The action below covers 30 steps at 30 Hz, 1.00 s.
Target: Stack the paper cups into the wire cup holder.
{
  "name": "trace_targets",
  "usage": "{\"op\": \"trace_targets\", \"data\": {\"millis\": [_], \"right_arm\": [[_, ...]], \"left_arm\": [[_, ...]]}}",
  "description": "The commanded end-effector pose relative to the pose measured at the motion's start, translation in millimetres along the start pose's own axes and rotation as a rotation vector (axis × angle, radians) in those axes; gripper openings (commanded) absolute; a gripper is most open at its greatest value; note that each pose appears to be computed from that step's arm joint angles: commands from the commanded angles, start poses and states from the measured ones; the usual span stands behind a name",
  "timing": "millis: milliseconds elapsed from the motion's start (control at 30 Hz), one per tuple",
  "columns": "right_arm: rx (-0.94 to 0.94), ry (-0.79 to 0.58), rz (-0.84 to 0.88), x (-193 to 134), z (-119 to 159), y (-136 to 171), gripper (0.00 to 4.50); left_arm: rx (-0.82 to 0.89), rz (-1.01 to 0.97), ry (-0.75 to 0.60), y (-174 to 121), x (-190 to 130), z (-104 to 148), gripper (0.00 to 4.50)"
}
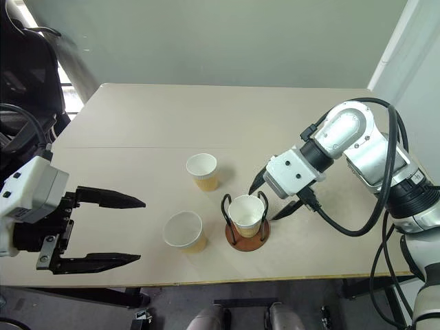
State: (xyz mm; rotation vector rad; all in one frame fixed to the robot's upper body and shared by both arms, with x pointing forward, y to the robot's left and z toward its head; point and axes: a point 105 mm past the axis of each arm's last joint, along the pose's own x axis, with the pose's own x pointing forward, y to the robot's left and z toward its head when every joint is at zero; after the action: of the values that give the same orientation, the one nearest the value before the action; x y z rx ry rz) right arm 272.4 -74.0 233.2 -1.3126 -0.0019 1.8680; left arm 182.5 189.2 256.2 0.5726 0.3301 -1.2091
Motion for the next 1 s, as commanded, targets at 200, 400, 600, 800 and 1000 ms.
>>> {"op": "trace_targets", "data": {"millis": [200, 400, 600, 800, 1000], "right_arm": [[0.124, -0.003, -0.131, -41.7, -1.9, 5.6, 4.48], [0.460, -0.267, -0.408, -122.8, 8.2, 30.8, 4.48], [0.611, -0.481, -0.601, -143.6, 27.2, 60.4, 4.48], [0.668, -0.518, -0.686, -129.6, 31.8, 74.1, 4.48], [0.706, -0.475, -0.728, -124.9, 27.4, 82.1, 4.48]], "left_arm": [[0.072, -0.040, 0.024, 9.9, 8.3, 1.2, 4.50], [0.187, -0.099, 0.083, 20.1, 33.1, -9.0, 4.50], [0.270, -0.345, 0.166, 0.6, 48.4, -18.1, 4.50], [0.334, -0.531, 0.261, -8.0, 50.1, -28.0, 4.50], [0.367, -0.538, 0.367, 1.7, 44.1, -43.4, 4.50]]}}
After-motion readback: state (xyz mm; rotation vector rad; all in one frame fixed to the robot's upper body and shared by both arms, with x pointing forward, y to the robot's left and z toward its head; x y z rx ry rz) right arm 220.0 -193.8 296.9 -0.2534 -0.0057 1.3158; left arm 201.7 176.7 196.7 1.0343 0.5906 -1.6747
